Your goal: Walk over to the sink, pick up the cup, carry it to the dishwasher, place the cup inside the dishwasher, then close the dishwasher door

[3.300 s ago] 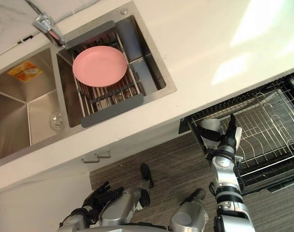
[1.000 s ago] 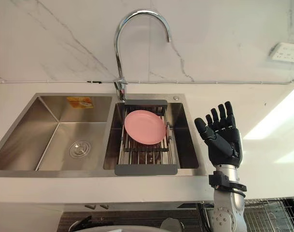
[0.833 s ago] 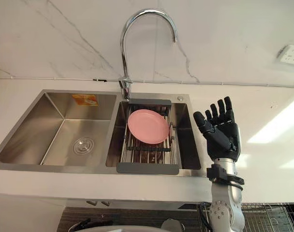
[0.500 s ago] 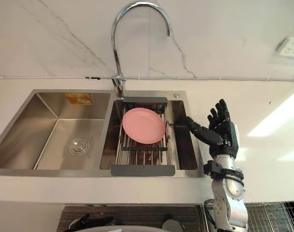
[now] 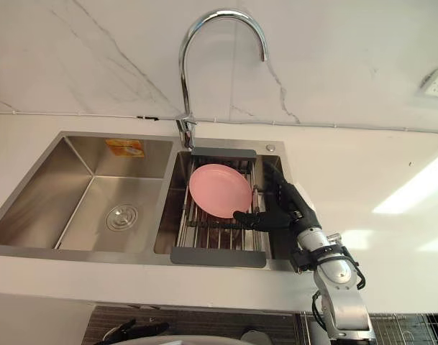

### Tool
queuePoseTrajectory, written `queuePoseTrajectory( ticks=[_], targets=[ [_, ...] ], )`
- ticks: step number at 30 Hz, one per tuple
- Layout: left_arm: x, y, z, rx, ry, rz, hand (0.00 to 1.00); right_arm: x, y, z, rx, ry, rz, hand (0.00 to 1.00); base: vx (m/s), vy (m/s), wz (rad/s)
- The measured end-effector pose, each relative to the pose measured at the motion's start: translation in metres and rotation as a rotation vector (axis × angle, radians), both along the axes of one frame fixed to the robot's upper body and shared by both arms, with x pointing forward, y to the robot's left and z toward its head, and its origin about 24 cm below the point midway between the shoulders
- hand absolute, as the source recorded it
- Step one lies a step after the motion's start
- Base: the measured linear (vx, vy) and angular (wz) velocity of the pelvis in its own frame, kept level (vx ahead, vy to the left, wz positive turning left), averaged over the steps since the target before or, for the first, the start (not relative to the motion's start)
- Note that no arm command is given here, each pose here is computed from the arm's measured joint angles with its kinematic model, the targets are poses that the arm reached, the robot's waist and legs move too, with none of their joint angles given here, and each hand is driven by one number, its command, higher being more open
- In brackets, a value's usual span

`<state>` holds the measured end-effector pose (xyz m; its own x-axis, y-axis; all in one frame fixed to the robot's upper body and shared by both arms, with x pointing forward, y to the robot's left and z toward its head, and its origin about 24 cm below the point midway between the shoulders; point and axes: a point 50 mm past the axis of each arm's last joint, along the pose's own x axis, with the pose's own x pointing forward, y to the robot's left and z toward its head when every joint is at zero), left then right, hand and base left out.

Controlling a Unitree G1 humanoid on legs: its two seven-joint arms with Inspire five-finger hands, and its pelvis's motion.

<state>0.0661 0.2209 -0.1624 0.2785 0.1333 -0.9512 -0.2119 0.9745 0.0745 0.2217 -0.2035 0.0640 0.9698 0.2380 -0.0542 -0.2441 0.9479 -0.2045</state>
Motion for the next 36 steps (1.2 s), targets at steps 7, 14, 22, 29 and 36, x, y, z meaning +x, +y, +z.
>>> queuePoseTrajectory(
  ticks=[7, 14, 22, 29, 36],
  targets=[
    [0.000, 0.002, 0.000, 0.003, 0.003, -0.001, 1.00, 0.012, 0.021, 0.004, -0.114, -0.025, 0.088, 1.00, -0.01, -0.003, 0.08],
    [-0.002, 0.005, 0.001, 0.010, 0.018, -0.006, 1.00, 0.020, 0.040, -0.006, -0.237, -0.007, 0.151, 1.00, -0.05, -0.021, 0.09],
    [0.002, 0.005, 0.003, 0.028, 0.008, -0.050, 1.00, 0.030, 0.057, -0.009, -0.332, 0.016, 0.224, 1.00, -0.04, -0.006, 0.04],
    [0.003, 0.004, 0.003, 0.026, 0.006, -0.051, 1.00, 0.037, 0.062, -0.019, -0.404, 0.062, 0.228, 1.00, 0.00, 0.000, 0.00],
    [0.003, 0.004, 0.003, 0.025, 0.003, -0.051, 1.00, 0.045, 0.064, -0.022, -0.501, 0.057, 0.178, 1.00, 0.00, 0.000, 0.00]
  ],
)
